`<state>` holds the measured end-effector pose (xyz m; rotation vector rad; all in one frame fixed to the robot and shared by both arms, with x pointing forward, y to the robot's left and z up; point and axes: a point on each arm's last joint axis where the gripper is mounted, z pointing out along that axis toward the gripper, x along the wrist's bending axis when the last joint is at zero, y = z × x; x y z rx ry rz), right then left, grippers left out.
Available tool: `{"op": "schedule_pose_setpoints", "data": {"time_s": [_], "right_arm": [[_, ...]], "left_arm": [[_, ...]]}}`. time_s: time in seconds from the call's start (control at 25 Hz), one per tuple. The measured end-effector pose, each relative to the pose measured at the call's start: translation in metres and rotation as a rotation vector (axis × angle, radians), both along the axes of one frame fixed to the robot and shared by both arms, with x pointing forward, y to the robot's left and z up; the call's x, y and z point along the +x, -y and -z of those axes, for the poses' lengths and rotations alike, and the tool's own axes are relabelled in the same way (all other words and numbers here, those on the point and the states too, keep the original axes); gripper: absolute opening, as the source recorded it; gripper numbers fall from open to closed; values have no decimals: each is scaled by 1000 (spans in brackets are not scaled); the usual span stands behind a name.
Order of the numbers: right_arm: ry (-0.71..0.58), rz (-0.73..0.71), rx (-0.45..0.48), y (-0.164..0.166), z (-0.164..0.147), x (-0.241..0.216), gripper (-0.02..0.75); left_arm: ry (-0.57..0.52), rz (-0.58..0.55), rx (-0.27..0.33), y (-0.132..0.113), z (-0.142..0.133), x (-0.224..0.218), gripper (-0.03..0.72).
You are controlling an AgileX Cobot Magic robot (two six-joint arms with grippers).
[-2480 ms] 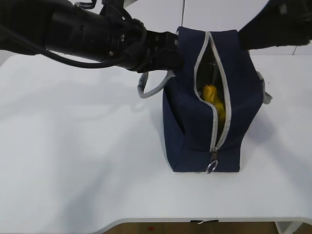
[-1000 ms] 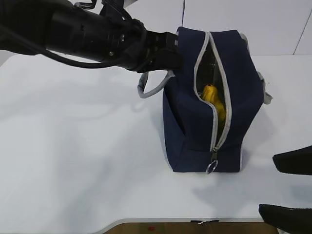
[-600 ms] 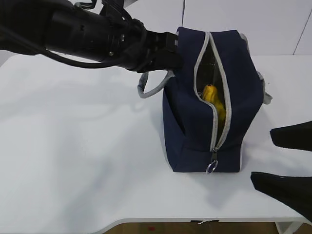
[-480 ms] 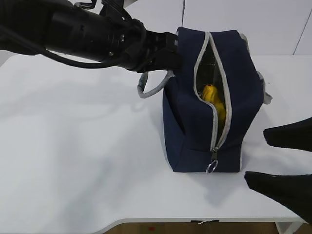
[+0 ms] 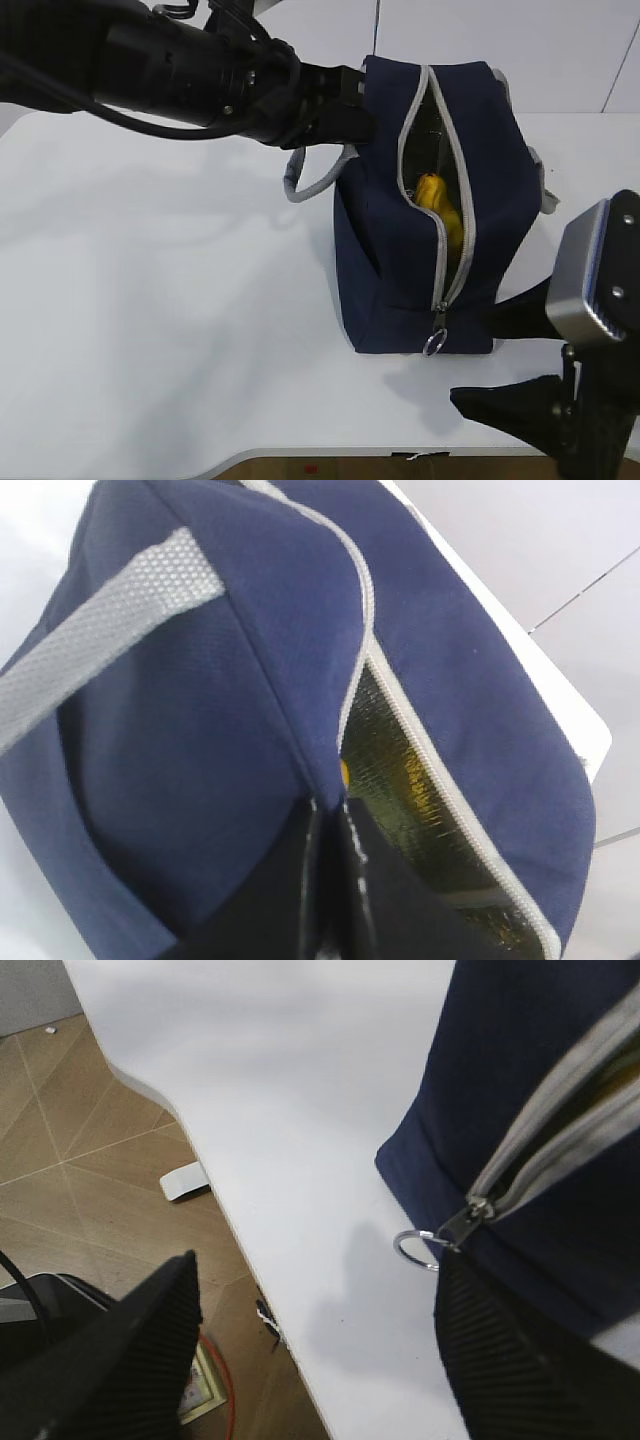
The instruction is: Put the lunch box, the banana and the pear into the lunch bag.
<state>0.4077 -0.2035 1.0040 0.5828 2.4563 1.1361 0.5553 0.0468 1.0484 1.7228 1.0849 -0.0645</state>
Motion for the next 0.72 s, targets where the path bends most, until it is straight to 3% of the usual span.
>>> {"op": "schedule_pose_setpoints", "data": {"time_s": [0.52, 0.72], "right_arm": [[-59, 42, 41, -11, 40, 35, 577], [-45, 93, -18, -6, 49, 43, 577]], "left_arm": [[0, 0, 0, 0, 0, 0, -2], [-2, 3, -1, 0, 0, 0, -2]]}}
